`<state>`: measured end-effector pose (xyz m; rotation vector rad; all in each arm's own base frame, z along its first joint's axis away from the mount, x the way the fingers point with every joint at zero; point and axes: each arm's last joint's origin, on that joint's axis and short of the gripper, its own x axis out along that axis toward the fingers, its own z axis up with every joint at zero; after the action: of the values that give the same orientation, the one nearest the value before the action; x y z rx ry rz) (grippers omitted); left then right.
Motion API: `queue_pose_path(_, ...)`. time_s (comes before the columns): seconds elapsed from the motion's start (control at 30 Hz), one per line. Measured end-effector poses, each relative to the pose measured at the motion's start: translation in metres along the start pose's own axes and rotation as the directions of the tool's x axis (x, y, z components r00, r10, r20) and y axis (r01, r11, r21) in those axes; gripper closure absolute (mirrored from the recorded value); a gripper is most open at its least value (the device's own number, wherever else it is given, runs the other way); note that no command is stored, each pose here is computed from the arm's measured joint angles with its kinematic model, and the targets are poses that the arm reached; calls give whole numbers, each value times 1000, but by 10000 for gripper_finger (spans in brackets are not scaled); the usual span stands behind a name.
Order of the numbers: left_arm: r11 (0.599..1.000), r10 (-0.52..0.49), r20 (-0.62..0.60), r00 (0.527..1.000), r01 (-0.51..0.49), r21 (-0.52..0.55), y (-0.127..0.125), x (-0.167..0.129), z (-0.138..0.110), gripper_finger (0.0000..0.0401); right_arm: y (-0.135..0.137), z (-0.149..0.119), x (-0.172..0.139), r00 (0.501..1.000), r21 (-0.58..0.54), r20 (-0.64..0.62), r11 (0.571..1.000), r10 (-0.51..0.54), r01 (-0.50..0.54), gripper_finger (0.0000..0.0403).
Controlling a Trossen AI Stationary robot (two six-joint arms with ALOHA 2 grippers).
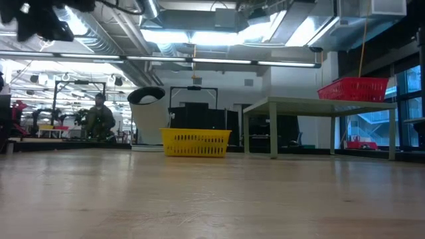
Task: Pick & Place Office Desk Supplies
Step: Put the black bin filled with spring keychain on the shelf
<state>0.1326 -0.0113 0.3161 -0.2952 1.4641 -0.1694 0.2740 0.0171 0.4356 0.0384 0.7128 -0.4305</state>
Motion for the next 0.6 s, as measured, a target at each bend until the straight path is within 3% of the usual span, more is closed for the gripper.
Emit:
queue_pose_path(0.07,996,-89,-14,996,89,4,-11,5,5,260,0,-2,0,1000,-12,-19,1000,-4,4,277)
queue_pose_path(0.2,991,-120,-25,993,121,53,-40,16,9,260,3,-7,-2,999,-39,-50,999,-2,0,277)
queue_pose_path(0.4,982,-72,82,994,56,181,-101,44,12,260,7,-8,-7,998,-61,-24,997,-53,52,277)
queue_pose_path(0.6,975,14,72,997,-30,220,-157,82,-20,260,3,-9,-18,998,28,8,997,-68,68,276)
